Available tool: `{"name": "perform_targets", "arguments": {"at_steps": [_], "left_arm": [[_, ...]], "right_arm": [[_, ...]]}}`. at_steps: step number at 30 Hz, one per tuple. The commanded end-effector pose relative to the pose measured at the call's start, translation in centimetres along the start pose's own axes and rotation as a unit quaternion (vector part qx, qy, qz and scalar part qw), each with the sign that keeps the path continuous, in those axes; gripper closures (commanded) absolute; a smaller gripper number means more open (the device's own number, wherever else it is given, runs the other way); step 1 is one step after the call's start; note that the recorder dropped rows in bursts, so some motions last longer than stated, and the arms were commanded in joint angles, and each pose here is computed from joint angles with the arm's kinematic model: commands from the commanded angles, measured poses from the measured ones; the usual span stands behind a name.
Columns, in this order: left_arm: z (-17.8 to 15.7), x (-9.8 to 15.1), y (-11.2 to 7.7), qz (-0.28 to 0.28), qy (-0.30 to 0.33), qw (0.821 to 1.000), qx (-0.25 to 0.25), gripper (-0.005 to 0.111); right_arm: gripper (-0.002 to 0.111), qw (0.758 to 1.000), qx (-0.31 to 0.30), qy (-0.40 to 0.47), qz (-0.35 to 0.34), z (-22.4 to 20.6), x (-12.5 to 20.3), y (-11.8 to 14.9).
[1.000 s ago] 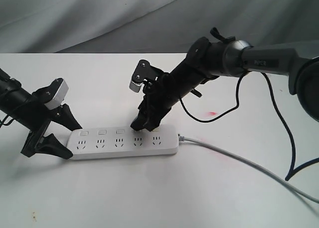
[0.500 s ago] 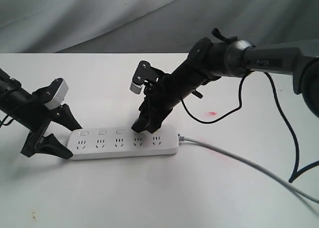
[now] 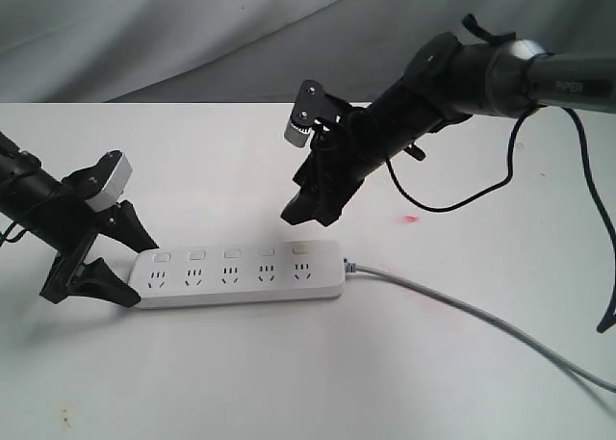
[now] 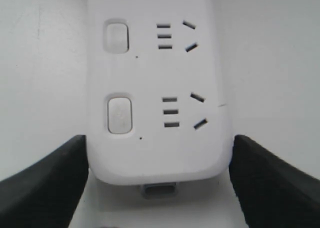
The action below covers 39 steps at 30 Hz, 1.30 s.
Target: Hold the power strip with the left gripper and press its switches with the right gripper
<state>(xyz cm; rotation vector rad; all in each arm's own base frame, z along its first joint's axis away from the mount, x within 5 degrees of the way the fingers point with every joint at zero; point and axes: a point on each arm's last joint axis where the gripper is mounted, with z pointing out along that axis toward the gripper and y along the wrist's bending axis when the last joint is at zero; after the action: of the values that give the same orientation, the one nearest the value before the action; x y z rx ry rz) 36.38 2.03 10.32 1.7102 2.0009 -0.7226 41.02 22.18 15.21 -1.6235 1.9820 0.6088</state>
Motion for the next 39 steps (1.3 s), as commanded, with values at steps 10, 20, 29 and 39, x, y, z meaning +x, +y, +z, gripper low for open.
{"name": "perform_targets", "arguments": {"at_steps": [10, 20, 29, 39], "left_arm": [[-0.1, -0.3, 0.0, 0.005, -0.002, 1.0, -0.001, 0.07], [-0.1, -0.3, 0.0, 0.005, -0.002, 1.0, -0.001, 0.07], [-0.1, -0.3, 0.0, 0.005, -0.002, 1.0, -0.001, 0.07], [-0.1, -0.3, 0.0, 0.005, -0.002, 1.0, -0.001, 0.07]], "right_arm": [[0.046, 1.0, -0.001, 0.016, 0.006, 1.5, 2.0, 0.4], [0.046, 0.999, -0.005, 0.041, 0.006, 2.6, 3.2, 0.3], [0.046, 0.997, 0.01, 0.07, 0.01, 3.5, 5.2, 0.9], [0.046, 0.999, 0.023, 0.026, 0.024, 2.5, 3.9, 1.1]]}}
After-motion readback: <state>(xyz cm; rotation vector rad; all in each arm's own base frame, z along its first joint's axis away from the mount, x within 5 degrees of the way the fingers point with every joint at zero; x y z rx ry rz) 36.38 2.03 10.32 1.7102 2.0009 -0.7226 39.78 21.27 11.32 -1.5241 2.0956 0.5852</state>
